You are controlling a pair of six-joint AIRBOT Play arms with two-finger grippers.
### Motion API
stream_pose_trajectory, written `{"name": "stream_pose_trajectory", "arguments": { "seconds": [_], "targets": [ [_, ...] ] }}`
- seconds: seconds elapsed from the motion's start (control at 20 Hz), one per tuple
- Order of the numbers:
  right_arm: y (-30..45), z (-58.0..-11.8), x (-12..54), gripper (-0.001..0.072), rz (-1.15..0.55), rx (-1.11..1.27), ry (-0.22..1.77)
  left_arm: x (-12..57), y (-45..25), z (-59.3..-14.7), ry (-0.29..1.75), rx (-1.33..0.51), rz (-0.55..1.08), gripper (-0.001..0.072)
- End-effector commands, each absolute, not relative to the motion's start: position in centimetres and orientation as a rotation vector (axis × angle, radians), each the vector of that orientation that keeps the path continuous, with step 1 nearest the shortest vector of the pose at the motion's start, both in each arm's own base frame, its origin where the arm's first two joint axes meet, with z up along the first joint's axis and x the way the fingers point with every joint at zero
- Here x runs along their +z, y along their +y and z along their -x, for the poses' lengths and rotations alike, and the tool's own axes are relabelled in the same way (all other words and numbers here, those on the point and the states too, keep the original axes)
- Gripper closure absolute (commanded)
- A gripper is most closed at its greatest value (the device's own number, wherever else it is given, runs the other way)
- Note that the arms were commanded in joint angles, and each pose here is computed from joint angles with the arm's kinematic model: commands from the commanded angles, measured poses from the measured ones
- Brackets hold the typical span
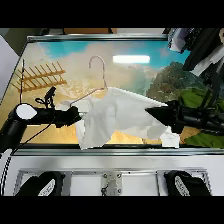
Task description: Fold the clothes and pants, and hang the long-sleeved shirts on hangers.
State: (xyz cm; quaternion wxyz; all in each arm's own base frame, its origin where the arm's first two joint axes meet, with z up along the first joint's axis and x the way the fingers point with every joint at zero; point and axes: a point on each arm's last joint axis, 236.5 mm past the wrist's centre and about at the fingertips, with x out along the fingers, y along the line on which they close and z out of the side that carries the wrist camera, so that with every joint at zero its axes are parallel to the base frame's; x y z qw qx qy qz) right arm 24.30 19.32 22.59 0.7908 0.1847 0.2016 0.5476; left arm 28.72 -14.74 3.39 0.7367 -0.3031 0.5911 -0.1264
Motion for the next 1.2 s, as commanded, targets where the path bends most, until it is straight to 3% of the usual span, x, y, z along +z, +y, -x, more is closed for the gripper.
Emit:
{"name": "stream_pose_trajectory", "arguments": {
  "seconds": [0.0,0.45,0.8,1.15],
  "targets": [
    [19.3,-23.9,21.9,0.0704,-0.374,1.183,0.462,2.9,-13.4,-28.9,1.311,-0.24,0.607,0.0691],
    [19.4,-22.9,20.6,0.0703,-0.332,1.209,0.517,6.0,-9.0,-32.0,1.192,-0.17,0.644,0.0691],
    [19.2,-22.6,19.4,0.0703,-0.296,1.201,0.564,12.1,-9.6,-34.5,1.14,-0.271,0.551,0.0691],
    [20.5,-21.8,19.0,0.0704,-0.281,1.253,0.583,22.6,-13.7,-36.4,0.991,-0.452,0.393,0.0691]
  ]
}}
